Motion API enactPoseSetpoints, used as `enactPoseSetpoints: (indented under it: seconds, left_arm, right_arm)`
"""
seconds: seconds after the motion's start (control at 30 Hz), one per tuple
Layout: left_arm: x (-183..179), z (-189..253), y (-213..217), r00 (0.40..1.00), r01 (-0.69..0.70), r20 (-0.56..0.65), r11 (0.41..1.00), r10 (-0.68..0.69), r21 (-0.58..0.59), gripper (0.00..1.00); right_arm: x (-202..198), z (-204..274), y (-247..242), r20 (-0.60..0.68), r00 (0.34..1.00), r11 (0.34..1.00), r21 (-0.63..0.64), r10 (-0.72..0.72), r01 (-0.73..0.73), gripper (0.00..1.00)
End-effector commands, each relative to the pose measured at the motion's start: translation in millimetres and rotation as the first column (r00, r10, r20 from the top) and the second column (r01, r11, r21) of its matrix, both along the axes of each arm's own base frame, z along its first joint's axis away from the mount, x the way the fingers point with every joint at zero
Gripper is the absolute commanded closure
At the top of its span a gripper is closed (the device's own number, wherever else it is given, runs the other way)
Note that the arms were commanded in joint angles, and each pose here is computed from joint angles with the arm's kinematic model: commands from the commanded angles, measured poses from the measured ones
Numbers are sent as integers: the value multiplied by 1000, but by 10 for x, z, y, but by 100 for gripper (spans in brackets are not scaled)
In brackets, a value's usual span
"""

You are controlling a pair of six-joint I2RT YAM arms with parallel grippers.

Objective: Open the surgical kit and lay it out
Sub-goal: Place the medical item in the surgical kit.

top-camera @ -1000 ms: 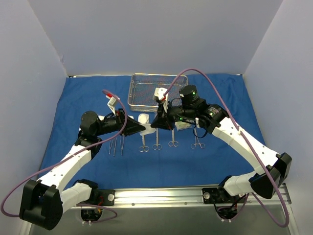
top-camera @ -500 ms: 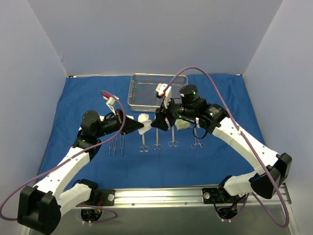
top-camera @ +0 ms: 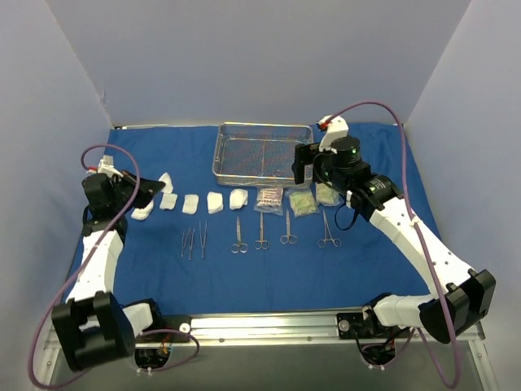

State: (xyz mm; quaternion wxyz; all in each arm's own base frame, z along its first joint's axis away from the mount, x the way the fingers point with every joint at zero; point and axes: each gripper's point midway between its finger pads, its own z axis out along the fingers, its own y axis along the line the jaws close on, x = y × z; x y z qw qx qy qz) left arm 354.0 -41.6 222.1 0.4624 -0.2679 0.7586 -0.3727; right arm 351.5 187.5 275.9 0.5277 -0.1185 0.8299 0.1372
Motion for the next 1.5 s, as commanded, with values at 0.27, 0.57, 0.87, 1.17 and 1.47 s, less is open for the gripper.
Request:
enactPoseSetpoints:
  seconds: [0.27,0.57,0.87,1.17,1.47]
  left_arm:
    - [355,-678,999,934,-219,-292,976,206,-14,98]
    - [649,-1159,1157,922,-105,-383,989,56,-109,98]
    - [672,-1356,1397,903,-212,-391,976,177,-48,98]
    - [464,-1845,1425,853,-238,-490,969,177,-64,98]
    - [268,-1962,1521,815,-296,-529,955,236,-29,75]
  right_arm:
    - [306,-214,-315,-65,996,995,76,-65,70,0]
    - [392,-340,-413,-109,992,996,52,-65,71,0]
    - [384,-283,-441,-101,993,996,53,-68,73,0]
    - [377,-333,-428,-121,990,996,53,-67,74,0]
    - [363,-277,-406,-111,992,995,71,-58,66,0]
